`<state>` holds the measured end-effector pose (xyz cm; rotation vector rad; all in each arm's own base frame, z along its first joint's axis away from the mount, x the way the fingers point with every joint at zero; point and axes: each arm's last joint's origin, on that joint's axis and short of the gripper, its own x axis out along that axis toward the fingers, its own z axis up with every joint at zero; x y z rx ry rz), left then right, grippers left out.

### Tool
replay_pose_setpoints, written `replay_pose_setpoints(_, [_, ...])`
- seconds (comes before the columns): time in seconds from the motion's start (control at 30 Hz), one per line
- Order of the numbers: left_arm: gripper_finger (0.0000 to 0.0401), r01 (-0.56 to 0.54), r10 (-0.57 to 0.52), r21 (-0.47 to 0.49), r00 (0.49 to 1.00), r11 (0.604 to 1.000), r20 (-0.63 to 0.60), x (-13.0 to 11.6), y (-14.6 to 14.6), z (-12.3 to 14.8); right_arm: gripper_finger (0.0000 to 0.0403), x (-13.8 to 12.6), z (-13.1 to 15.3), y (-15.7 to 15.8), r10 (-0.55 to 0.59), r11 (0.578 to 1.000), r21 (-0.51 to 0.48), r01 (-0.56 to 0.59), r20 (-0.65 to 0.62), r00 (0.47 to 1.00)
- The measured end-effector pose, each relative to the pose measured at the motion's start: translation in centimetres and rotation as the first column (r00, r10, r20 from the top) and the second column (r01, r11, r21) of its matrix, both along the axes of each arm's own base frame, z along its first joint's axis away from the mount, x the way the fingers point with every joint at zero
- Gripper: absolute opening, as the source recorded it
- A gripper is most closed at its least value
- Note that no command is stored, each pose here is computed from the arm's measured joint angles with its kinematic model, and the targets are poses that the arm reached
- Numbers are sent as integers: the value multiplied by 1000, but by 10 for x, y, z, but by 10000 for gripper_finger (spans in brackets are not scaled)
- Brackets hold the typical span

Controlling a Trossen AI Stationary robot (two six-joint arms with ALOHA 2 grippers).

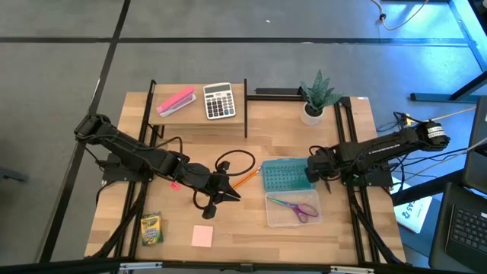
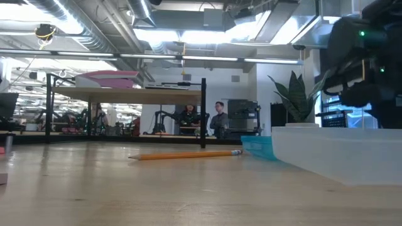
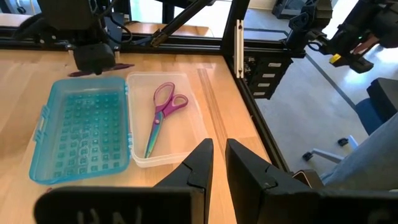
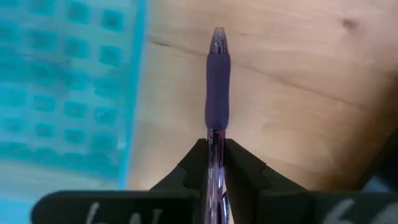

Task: Pack school essentials
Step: Put the violet pen into the blue supply box

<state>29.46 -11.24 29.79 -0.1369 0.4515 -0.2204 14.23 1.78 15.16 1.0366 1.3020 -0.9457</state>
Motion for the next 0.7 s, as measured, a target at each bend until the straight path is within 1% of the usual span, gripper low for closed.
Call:
replay_pose_setpoints(0.2, [37,0,0,0,1000,1000,0,0,0,0,42,6,24,-1,26,998,-57,-27,-15,1000])
replay_pose_setpoints(0.33, [37,3,-3,5,1000,1000,1,0,0,0,42,12,41,-1,77,994,-84,-76,2,997])
replay_pose_setpoints(0.53, [38,4,-4,8,1000,1000,2,0,0,0,42,25,65,2,220,972,-101,-211,86,972])
replay_pose_setpoints(0.6, [38,4,-4,8,1000,1000,2,0,0,0,42,30,73,6,284,956,-114,-272,115,952])
replay_pose_setpoints(0.7, [38,4,-4,8,1000,1000,2,0,0,0,42,38,83,14,400,915,-119,-386,137,906])
